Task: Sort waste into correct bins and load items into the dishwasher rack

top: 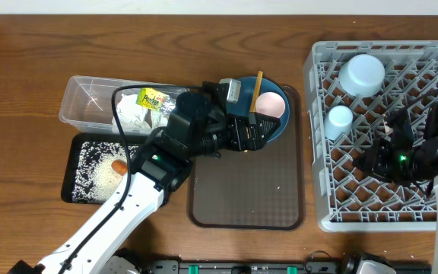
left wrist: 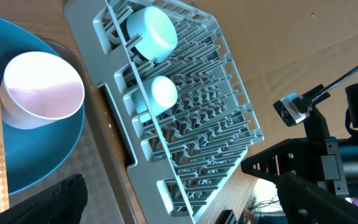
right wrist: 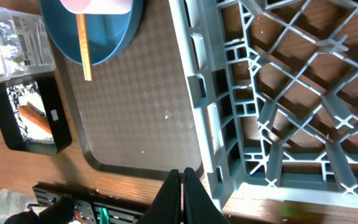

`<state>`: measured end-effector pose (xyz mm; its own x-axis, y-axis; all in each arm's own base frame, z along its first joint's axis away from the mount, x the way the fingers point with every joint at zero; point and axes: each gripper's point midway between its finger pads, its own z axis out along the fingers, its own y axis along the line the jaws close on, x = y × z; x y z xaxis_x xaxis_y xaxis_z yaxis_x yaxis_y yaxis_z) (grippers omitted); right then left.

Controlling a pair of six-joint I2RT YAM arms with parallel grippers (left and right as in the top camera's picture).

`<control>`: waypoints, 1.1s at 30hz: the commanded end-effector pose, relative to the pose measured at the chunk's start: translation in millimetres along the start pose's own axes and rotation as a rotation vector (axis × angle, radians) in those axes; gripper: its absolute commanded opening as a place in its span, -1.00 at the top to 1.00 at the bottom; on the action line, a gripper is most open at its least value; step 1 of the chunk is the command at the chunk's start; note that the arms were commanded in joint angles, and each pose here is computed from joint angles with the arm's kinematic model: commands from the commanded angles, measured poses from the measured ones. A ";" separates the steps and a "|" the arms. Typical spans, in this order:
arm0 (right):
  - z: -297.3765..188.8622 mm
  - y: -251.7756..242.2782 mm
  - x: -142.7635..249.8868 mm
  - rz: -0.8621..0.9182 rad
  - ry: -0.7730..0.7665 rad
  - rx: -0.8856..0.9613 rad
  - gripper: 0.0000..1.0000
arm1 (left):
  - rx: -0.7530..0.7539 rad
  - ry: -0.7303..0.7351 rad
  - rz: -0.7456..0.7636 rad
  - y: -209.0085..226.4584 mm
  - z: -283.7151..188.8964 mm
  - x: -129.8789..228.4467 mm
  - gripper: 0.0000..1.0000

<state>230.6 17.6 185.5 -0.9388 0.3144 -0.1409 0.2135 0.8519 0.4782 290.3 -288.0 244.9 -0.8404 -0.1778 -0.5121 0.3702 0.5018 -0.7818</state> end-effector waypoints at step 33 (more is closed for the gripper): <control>-0.9 1.8 4.5 -0.025 0.006 0.001 0.90 | 0.021 -0.007 0.019 -7.9 -3.3 -4.3 -1.00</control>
<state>227.7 18.1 184.9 -0.9405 0.3146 -0.1283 0.2196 0.8510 0.4770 290.3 -288.0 244.9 -0.8404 -0.1778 -0.5121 0.3702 0.5018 -0.7818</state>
